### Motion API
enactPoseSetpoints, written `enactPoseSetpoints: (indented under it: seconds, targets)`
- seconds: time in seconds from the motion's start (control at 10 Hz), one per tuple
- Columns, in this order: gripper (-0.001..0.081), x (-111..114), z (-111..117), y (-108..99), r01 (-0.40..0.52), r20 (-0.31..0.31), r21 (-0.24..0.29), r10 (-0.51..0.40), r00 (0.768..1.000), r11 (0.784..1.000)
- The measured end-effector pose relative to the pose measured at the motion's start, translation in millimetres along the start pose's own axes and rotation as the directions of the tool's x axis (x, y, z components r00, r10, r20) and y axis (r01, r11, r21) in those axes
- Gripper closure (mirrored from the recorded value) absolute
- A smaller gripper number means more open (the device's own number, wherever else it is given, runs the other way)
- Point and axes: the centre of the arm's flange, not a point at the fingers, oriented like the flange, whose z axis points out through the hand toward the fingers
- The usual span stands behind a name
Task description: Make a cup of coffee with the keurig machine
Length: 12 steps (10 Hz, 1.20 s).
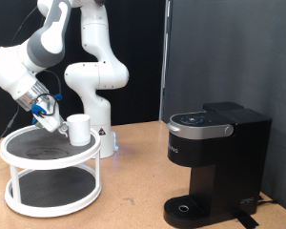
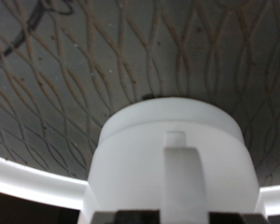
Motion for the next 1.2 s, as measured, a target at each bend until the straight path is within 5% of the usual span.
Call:
enactPoseSetpoints:
  seconds: [0.5,0.7,1.0,1.2]
  targets:
    - [0.0803,-11,-43,23,0.031,0.072,-0.102,-0.024,0.997,0.994]
    - [0.0803,-11,-58,33,0.049,0.051,-0.118,-0.043,0.998,0.992]
    - [0.0804,-17,-49,31,0.0,0.089,-0.119,0.011,0.996,0.993]
    - [0.0804,-43,-30,25,-0.129,0.169,-0.052,0.136,0.976,0.99]
